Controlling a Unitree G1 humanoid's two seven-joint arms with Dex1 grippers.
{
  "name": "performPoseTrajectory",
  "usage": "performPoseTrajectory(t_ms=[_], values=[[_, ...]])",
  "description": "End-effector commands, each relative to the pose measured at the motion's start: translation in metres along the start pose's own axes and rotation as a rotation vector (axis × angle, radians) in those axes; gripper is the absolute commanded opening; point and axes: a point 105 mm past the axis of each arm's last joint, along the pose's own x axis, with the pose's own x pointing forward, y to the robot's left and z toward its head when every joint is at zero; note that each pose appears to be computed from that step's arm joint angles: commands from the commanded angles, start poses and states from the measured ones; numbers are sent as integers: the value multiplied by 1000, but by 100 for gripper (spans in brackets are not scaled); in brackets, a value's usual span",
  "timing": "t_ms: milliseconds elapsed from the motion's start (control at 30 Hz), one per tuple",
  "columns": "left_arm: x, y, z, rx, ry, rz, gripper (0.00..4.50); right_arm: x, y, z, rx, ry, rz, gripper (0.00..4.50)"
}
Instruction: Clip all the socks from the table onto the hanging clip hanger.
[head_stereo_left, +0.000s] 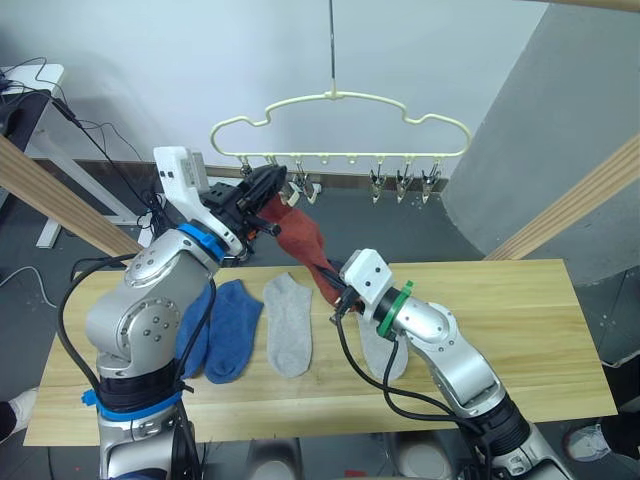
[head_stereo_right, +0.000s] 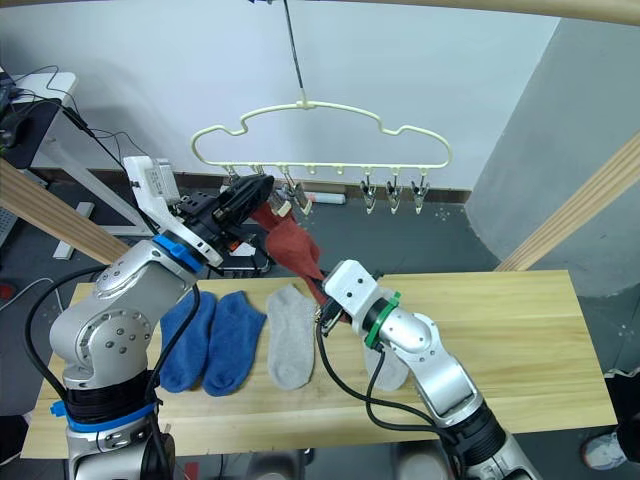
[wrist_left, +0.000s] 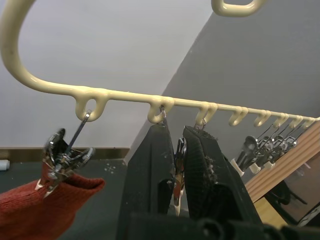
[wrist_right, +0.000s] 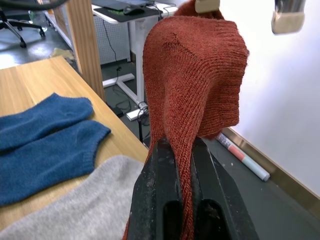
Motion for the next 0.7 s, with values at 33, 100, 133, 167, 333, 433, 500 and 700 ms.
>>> performPoseTrajectory(t_ms=[33,100,133,167,333,433,500,700], values=[[-1,-12,20,29,-70,-53,24,2,6,16,-17,-68,21,0],[-2,-12,20,26,-67,-54,24,4,6,18,-19,-80,19,0],[-2,-12,20,27,-66,-54,24,4,6,20,-18,-88,17,0],[-2,-11,20,27,-66,-52,24,5,7,21,-20,-93,17,0],[-3,-10,18,32,-62,-50,24,6,7,26,-24,-116,17,0],[-3,-10,18,33,-60,-49,24,6,7,29,-28,-126,11,0],[-4,-9,17,33,-56,-48,24,6,7,30,-28,-129,7,0],[-5,-6,16,35,-49,-43,24,4,3,30,-38,-132,-15,0]])
